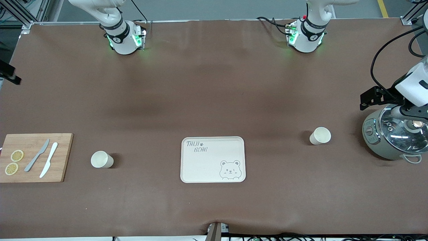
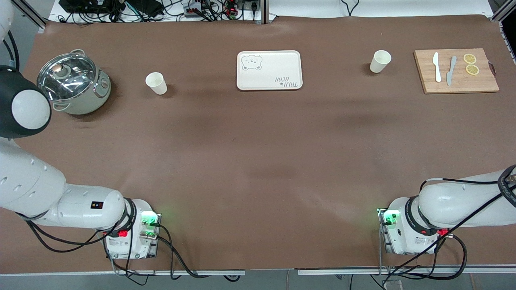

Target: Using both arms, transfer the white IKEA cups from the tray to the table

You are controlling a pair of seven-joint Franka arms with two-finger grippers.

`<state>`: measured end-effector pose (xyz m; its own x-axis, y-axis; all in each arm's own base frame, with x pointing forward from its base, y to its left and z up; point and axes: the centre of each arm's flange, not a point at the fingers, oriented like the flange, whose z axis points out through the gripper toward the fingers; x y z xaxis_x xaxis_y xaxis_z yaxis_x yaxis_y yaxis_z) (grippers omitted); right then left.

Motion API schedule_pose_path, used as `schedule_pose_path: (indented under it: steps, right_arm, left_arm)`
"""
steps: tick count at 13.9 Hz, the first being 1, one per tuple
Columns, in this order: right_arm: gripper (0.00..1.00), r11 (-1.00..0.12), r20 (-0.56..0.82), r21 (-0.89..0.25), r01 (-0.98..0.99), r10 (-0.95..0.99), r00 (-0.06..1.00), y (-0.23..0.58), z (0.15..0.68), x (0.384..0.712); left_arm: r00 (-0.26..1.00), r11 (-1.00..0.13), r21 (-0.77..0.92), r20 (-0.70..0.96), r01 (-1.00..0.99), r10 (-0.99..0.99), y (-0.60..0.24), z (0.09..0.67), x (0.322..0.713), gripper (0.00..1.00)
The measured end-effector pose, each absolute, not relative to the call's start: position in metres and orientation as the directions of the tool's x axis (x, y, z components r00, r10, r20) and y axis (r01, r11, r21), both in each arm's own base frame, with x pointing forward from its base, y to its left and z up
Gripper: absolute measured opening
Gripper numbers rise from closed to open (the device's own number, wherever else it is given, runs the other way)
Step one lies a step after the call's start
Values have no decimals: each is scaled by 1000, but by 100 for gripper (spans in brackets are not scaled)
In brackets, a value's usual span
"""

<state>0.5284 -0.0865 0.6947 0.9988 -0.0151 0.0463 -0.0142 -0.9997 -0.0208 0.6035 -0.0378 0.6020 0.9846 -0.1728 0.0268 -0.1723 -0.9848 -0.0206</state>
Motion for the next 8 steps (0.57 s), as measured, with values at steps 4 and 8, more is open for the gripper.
schedule_pose_path:
  steps: [4,8]
  right_arm:
    - [100,-998,59,-27,-52,-53,997,-53,703,527]
    - [100,-998,12,-1,-63,-63,998,-4,678,544]
  left_arm:
    - [985,-985,-21,26,-172,-173,-38,600,605,100]
    - [985,-985,-21,26,-172,-173,-38,600,605,100]
